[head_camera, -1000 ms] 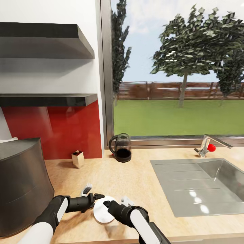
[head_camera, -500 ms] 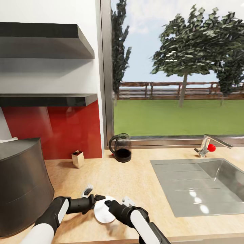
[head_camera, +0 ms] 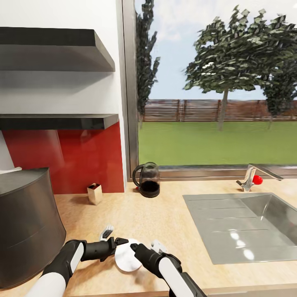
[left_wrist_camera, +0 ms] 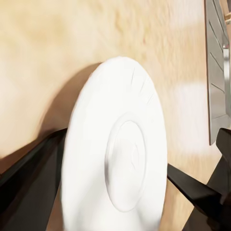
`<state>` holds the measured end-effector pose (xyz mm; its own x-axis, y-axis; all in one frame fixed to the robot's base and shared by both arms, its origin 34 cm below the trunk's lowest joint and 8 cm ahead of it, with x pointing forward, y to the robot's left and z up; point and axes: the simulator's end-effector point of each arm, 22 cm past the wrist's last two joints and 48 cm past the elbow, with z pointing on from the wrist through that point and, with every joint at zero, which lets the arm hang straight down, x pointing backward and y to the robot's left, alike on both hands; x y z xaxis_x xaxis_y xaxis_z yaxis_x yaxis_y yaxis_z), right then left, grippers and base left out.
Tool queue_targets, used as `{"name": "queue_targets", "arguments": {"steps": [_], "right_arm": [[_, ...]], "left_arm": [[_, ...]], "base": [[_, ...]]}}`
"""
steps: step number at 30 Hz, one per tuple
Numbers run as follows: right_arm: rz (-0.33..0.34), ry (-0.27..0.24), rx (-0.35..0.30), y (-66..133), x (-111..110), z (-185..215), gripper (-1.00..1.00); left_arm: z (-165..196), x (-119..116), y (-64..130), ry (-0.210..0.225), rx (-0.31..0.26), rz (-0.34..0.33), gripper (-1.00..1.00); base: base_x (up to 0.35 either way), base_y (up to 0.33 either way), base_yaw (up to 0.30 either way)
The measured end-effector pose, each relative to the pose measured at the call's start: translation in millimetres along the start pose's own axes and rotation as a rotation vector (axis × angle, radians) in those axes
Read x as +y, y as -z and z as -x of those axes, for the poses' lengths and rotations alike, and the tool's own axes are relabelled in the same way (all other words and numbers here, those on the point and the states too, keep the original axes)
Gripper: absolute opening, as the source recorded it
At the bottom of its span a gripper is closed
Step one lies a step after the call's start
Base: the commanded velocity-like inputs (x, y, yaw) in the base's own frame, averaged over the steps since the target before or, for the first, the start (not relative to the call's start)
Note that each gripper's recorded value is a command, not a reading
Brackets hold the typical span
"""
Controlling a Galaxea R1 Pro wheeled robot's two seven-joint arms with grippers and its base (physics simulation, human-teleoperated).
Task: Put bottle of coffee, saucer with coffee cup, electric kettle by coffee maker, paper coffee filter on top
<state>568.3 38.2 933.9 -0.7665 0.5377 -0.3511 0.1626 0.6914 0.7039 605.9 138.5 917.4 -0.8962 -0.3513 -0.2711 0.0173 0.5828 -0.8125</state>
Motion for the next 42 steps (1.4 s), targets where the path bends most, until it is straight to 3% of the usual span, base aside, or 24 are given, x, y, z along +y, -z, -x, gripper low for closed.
{"name": "queue_targets", "arguments": {"steps": [12,30,34,37,42], "right_arm": [[-0.014,-0.012,-0.027,-1.6,-6.1,4.4,1.00],[-0.045,-0.016,-0.014,-5.6,-19.9,-2.0,1.00],[-0.107,-0.024,-0.011,-5.1,-34.2,-3.3,1.00],[-0.166,-0.045,-0.047,-2.9,-46.8,3.9,1.00],[-0.172,-0.047,-0.053,-2.7,-48.4,5.0,1.00]], "left_arm": [[-0.5,-0.3,-0.1,0.000,0.001,0.000,1.00],[-0.6,0.0,-0.1,-0.001,0.002,0.001,1.00],[-0.6,0.2,-0.1,0.000,0.002,0.001,1.00],[-0.5,0.6,0.2,0.001,0.002,0.002,1.00],[-0.6,0.6,0.0,-0.001,0.002,0.003,1.00]], "base": [[0.000,0.000,0.000],[0.000,0.000,0.000],[0.000,0.000,0.000],[0.000,0.000,0.000],[0.000,0.000,0.000]]}}
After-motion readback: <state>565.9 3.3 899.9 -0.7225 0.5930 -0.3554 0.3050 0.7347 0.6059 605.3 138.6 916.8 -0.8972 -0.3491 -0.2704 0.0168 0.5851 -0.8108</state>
